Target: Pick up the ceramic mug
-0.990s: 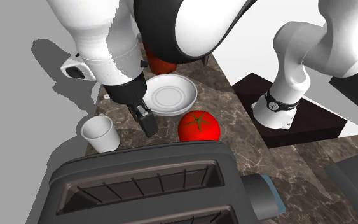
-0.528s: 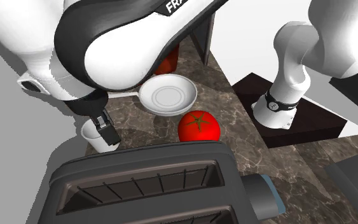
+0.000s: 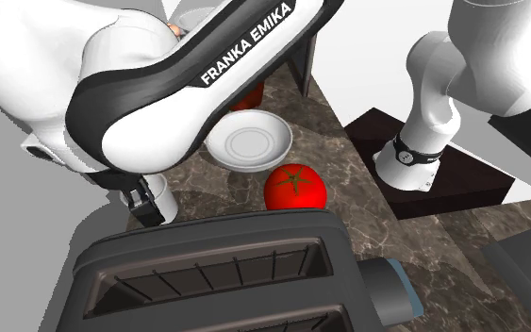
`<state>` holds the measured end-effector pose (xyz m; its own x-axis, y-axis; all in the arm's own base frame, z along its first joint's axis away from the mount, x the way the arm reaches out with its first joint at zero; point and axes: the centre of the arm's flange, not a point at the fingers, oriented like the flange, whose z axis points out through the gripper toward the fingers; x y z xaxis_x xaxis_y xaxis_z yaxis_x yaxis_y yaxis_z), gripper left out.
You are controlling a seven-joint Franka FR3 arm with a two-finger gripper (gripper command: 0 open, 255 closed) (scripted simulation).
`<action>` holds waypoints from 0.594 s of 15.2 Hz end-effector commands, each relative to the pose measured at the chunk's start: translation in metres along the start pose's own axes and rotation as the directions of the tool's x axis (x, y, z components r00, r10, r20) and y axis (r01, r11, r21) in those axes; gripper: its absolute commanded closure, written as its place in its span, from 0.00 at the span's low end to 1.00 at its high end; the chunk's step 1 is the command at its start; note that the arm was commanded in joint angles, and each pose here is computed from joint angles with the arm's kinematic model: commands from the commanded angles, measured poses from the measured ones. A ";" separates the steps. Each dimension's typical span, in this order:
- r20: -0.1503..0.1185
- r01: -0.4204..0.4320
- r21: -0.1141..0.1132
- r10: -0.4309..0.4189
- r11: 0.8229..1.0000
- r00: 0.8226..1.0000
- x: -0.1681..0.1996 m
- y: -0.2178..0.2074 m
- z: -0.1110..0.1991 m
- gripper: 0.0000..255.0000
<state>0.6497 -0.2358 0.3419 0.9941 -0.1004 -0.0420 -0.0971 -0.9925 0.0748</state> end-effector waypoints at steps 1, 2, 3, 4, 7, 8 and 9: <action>0.000 0.000 0.000 0.000 1.000 1.000 0.001 -0.001 0.010 0.00; 0.000 0.000 0.000 0.000 1.000 1.000 0.001 -0.001 0.014 0.00; 0.000 0.000 0.000 0.000 1.000 1.000 0.001 -0.001 0.014 0.00; 0.000 0.000 0.000 0.000 1.000 1.000 0.001 -0.002 0.014 1.00; 0.000 0.000 0.000 0.000 1.000 1.000 0.001 -0.002 0.014 1.00; 0.000 0.000 0.000 0.000 1.000 1.000 0.001 -0.002 0.014 1.00; 0.000 0.000 0.000 0.000 1.000 1.000 0.001 -0.002 0.014 1.00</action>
<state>0.6500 -0.2347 0.3282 0.9941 -0.1004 -0.0410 -0.0971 -0.9924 0.0750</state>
